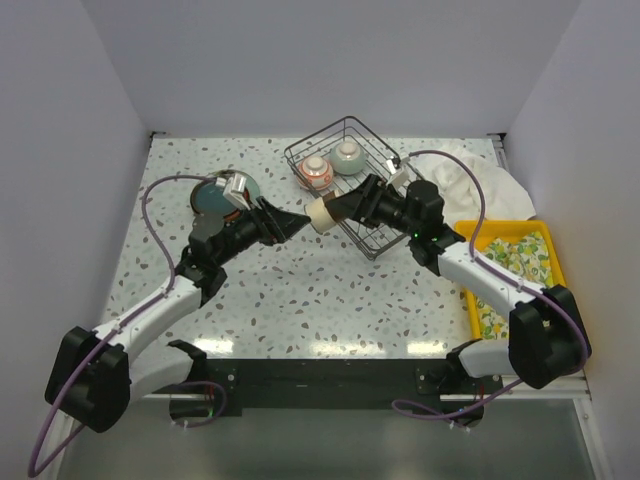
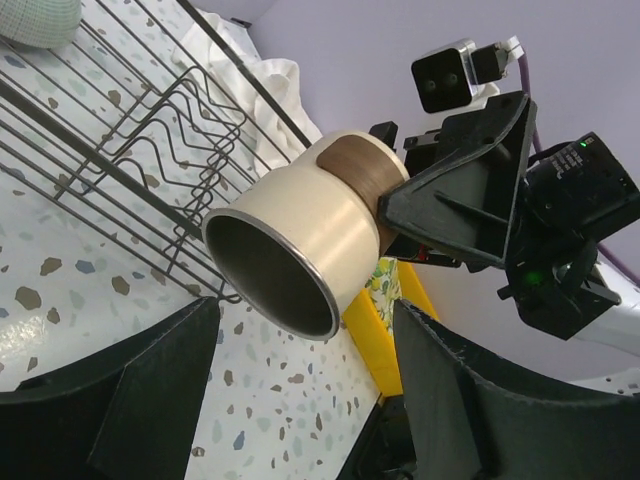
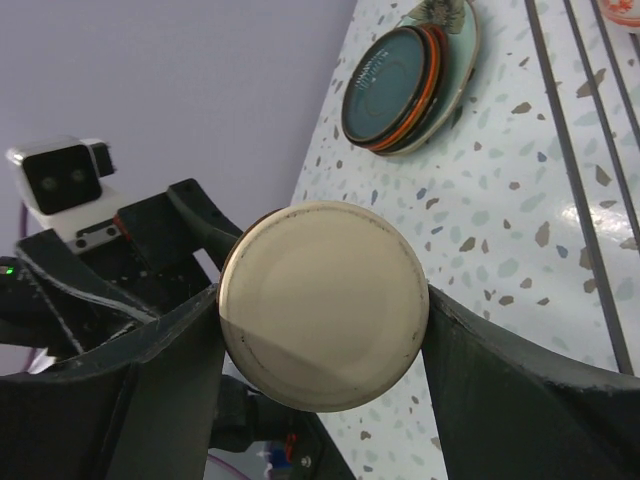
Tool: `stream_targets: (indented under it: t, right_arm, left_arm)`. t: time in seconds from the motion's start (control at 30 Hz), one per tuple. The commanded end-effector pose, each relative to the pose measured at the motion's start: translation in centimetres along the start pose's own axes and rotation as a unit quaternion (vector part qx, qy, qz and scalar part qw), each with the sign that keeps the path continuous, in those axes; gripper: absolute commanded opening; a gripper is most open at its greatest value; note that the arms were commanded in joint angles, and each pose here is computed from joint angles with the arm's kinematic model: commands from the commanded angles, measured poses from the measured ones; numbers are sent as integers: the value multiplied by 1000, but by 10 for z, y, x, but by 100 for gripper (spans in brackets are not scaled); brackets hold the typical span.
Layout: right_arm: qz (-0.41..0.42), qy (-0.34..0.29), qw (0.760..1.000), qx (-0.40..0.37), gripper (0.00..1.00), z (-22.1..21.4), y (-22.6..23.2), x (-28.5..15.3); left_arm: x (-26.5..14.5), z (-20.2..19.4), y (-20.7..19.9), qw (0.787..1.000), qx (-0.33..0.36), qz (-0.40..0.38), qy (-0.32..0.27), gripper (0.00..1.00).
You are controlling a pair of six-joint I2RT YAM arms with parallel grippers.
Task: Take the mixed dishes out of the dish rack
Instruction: Pick up the cup from the dish rack.
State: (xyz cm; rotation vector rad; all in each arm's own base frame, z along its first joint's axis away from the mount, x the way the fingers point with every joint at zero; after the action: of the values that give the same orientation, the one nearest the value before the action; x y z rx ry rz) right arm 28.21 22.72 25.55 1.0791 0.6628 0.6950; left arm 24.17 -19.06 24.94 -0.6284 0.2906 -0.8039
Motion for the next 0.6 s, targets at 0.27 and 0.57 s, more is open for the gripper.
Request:
stream_targets:
  t: [0.27, 0.57]
  right_arm:
    - [81, 8, 996, 26, 25, 2, 24, 2]
    - [79, 16, 996, 38, 25, 1, 16, 8]
  left_arm:
    - [21, -4, -14, 997, -33, -61, -38, 60]
    - [26, 3, -18, 994, -32, -80, -65, 38]
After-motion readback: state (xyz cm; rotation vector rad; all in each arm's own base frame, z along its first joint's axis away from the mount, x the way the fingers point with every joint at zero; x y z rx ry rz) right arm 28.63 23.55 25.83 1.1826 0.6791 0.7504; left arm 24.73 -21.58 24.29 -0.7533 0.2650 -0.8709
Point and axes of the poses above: each gripper's point midway between its finger pads, its own x axis out along the fingers, its own y axis along the line the jaws close on, z = x × y, the point moved 7 cm from there along -x, back along the fingers, and after that the axes turned 12 degrees about x, right-handed, at the moved point
